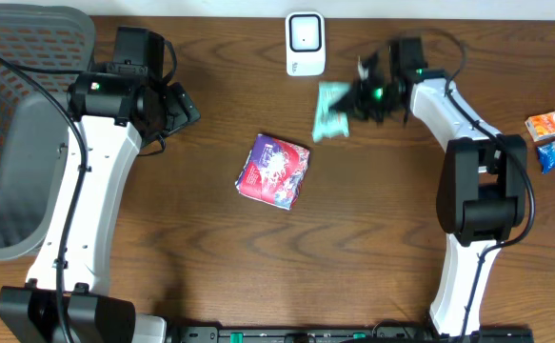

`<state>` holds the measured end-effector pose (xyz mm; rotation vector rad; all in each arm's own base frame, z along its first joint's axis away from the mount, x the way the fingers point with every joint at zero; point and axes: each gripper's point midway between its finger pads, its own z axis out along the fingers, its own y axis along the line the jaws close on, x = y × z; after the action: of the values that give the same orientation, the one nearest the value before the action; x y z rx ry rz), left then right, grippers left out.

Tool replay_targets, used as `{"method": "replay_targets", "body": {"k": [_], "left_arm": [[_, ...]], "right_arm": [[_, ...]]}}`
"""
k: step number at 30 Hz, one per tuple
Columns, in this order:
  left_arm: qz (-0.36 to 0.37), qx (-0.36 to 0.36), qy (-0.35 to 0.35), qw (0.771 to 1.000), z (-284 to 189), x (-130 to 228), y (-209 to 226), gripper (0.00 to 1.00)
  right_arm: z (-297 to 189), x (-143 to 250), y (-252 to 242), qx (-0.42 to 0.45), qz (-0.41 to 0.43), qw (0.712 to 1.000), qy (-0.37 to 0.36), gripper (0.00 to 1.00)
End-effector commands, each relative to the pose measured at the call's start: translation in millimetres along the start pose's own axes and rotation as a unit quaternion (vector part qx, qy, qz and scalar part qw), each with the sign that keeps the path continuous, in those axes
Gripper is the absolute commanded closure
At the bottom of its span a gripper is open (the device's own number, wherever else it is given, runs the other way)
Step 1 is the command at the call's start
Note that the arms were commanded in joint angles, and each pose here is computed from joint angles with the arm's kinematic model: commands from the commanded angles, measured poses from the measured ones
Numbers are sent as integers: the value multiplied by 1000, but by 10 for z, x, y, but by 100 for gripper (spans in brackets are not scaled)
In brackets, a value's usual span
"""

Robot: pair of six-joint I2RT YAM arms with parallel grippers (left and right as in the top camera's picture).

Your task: Scan the item barcode

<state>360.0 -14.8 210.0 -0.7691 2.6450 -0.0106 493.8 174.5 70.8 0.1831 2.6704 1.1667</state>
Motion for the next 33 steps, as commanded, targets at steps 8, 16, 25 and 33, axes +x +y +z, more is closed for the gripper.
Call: {"method": "replay_targets", "body": {"k": [8,16,25,33], "left_arm": [[-5,-6,-3,1000,-10,-15,31,2],[-6,-6,-3,1000,-10,-15,31,2],[-6,-6,-3,1000,-10,-15,31,2],[-5,-6,-3,1000,-10,-15,31,2]], "right_arm": [[-106,-939,912,-69,42,976,-203,99],[144,-1164,1146,-122,40,954,-270,99],[93,-1260,891,-115,18,957,-265,99],[-764,-1484,580,-102,5,956,-273,99]]}}
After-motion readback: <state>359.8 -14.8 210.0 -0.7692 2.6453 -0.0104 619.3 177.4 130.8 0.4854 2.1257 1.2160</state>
